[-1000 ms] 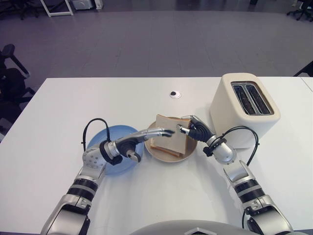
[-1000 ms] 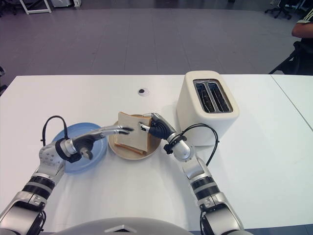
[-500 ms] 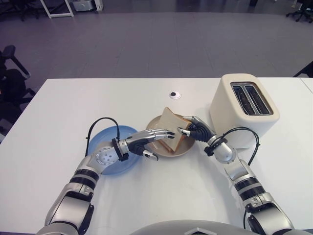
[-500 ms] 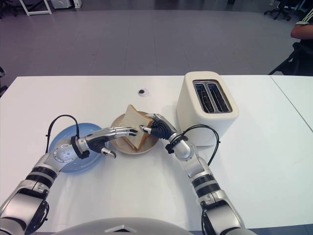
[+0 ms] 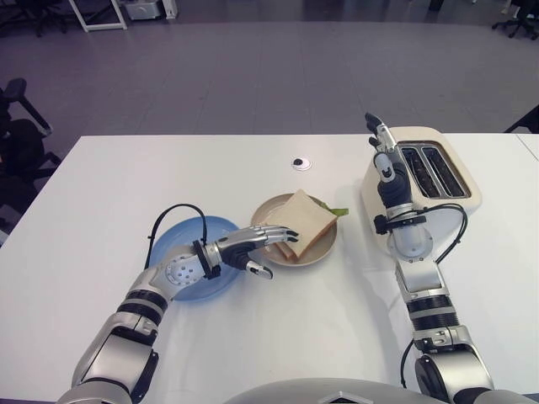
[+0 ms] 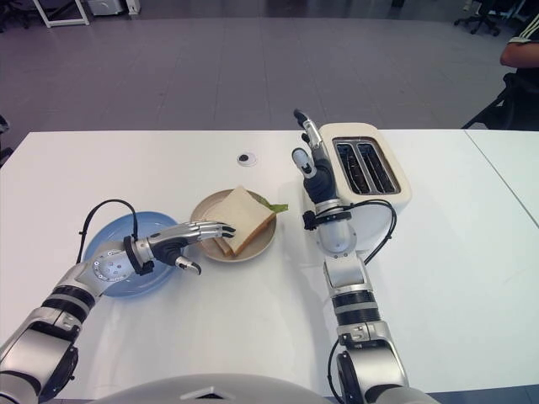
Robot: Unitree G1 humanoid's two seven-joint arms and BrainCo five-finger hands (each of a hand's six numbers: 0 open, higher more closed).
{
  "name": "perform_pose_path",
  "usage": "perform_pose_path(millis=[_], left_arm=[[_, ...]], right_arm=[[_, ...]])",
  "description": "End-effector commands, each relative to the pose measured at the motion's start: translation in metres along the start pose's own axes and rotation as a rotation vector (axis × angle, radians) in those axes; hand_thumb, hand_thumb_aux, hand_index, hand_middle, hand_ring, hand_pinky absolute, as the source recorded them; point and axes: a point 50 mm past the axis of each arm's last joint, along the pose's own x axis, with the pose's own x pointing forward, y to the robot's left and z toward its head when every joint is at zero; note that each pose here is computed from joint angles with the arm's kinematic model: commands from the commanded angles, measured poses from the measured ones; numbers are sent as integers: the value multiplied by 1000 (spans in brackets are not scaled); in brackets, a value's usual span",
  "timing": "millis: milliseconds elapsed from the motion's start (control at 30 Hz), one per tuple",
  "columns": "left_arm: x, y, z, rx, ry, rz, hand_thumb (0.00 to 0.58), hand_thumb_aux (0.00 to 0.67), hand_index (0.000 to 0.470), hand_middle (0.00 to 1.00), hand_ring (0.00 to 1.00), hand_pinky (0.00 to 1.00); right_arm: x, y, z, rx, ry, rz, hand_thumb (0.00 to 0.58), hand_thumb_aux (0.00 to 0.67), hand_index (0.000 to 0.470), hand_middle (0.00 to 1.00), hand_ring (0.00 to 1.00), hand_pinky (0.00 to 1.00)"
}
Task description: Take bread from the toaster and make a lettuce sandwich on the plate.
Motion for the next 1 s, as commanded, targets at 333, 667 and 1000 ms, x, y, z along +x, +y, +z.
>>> perform_pose_path(millis=[333, 667, 1000], left_arm=[[-19, 64, 48, -233, -423, 478, 580, 670, 470, 502, 502, 502], [-22, -16, 48, -289, -359, -208, 580, 670, 470, 1000, 1000, 1000], [1, -31, -4, -95, 78, -244, 580, 670, 470, 1000, 1000, 1000]], right_arm=[[-31, 36, 34, 214, -199, 502, 580, 670, 470, 1000, 1000, 1000], [-102, 60, 7, 67, -19, 1195, 580, 670, 470, 1000, 1000, 1000], [-82, 77, -53, -282, 229, 1057, 580, 670, 470, 1000, 1000, 1000]])
